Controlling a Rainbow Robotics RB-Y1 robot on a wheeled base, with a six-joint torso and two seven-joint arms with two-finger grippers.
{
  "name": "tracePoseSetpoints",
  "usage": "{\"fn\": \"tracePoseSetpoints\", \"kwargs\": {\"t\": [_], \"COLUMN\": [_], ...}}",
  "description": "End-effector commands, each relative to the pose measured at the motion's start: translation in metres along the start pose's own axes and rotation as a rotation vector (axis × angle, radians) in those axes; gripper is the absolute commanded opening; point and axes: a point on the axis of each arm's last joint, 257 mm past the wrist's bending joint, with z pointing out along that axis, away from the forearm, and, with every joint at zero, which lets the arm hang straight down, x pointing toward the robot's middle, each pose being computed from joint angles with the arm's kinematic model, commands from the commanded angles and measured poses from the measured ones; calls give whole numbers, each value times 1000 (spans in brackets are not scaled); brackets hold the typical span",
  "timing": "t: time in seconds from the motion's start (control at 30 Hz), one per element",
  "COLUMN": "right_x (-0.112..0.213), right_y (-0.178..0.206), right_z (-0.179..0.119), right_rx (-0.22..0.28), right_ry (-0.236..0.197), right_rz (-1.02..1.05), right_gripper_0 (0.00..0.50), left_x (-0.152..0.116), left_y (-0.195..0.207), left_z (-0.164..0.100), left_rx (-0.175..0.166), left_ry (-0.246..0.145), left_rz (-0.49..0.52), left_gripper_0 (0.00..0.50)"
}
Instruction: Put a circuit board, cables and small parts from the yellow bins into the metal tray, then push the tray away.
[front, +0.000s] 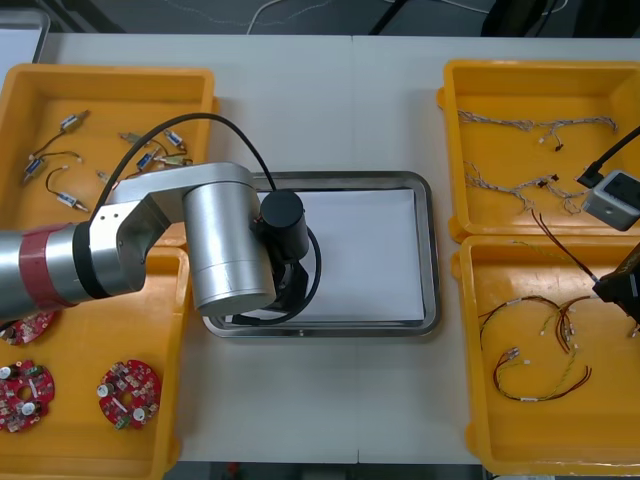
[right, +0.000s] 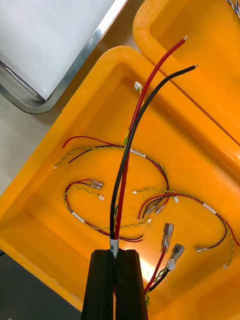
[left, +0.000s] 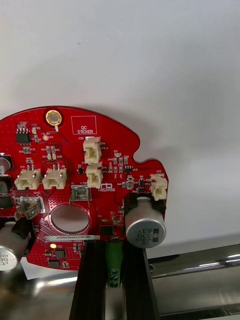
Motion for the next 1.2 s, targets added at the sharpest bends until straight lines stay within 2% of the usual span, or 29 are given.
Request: {"fn": "tracePoseSetpoints", "kwargs": {"t": [0.03, 0.07, 0.1, 0.13, 0.23, 0.3, 0.43, 0.5, 0.6, 0.63, 0.73, 0.8, 0.83, 0.97, 1.2], "right_x": [-7, -7, -7, -7, -7, -7, -7, -7, -7, -3, -5, 2, -3, -18, -49], "right_y": [-1, -1, -1, -1, -1, -1, -1, -1, -1, 12, 16, 20, 24, 35, 57], "right_z": [-6, -6, -6, -6, -6, -6, -6, -6, -6, 5, 6, 11, 14, 21, 27], "right_rx": [29, 29, 29, 29, 29, 29, 29, 29, 29, -15, -24, -29, -34, -39, -37], "right_ry": [-7, -7, -7, -7, -7, -7, -7, -7, -7, 9, 17, 58, 48, 43, 37], "right_rz": [-1, -1, -1, -1, -1, -1, -1, -1, -1, -1, -20, -45, -61, -123, -275], "right_gripper_0": [0, 0, 0, 0, 0, 0, 0, 0, 0, 0, 0, 0, 0, 0, 0], "left_x": [2, 3, 2, 3, 3, 2, -5, -14, -23, -24, -30, -37, -43, -56, -76], "left_y": [-12, -12, -13, -13, -12, -14, -17, -19, -16, -15, -6, 2, 7, 23, 52], "left_z": [4, 4, 5, 6, 7, 4, -8, -23, -43, -46, -62, -75, -83, -104, -143], "left_rx": [10, 10, 12, 12, 11, 16, 33, 48, 53, 52, 38, 34, 32, 30, 42], "left_ry": [-19, -18, -23, -23, -26, -33, -49, -61, -57, -56, -62, -73, -89, -107, -110], "left_rz": [42, 43, 43, 42, 40, 43, 34, 15, -9, -11, -18, -32, -42, -79, -106], "left_gripper_0": [125, 176, 280, 351, 445, 475, 491, 492, 493, 493, 495, 495, 497, 497, 499]}}
